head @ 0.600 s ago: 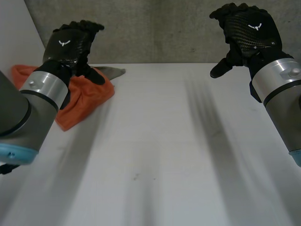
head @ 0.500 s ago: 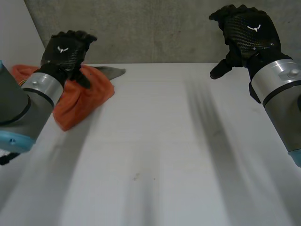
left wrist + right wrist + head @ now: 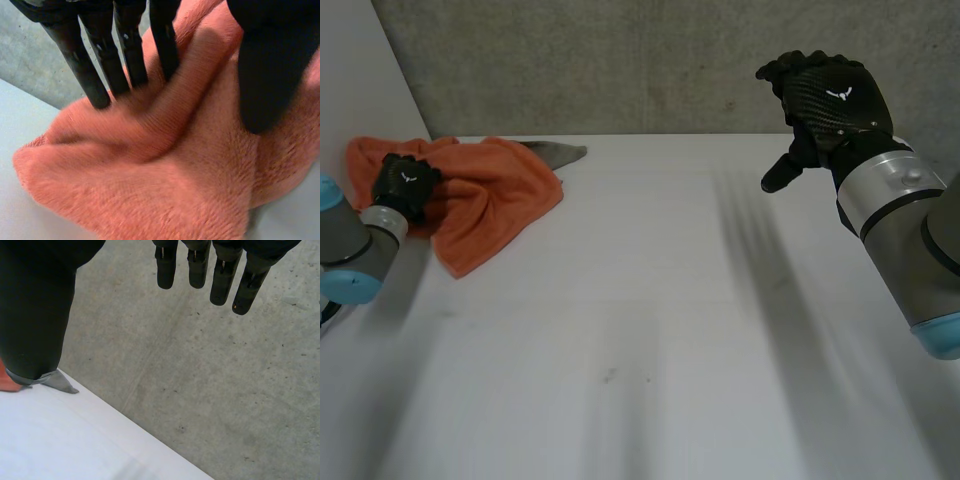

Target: Fold the laundry.

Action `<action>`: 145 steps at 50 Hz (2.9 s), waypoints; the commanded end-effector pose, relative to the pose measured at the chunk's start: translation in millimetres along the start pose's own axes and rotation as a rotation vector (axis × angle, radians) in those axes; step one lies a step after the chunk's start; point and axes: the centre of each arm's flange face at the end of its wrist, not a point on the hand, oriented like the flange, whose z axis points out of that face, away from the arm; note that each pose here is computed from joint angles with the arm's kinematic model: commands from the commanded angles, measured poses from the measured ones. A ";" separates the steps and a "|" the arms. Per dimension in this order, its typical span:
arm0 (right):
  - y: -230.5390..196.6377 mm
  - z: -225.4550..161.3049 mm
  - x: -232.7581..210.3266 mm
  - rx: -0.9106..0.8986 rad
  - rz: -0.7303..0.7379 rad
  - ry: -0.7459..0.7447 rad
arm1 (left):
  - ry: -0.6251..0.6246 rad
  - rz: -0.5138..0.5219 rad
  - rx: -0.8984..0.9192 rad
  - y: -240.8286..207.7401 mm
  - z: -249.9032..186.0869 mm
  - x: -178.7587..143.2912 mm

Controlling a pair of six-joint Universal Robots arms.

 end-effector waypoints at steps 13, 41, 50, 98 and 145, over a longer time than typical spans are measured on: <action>-5.0 1.7 4.6 0.015 -0.028 0.014 | -0.113 -0.307 0.404 -225.0 -103.8 -10.1; -25.7 -4.6 8.9 0.067 -0.033 0.026 | 0.123 -0.184 0.198 -193.1 -121.2 47.6; -19.4 -4.5 5.8 0.050 -0.032 0.019 | 0.004 -0.079 0.145 -105.5 -32.4 14.8; -20.5 4.0 29.1 0.055 -0.086 0.084 | 0.715 -0.621 0.225 -278.3 -245.0 155.5; 119.2 -89.2 -29.8 -0.659 -0.022 -0.316 | 0.550 -0.426 -0.196 -153.6 -258.8 114.5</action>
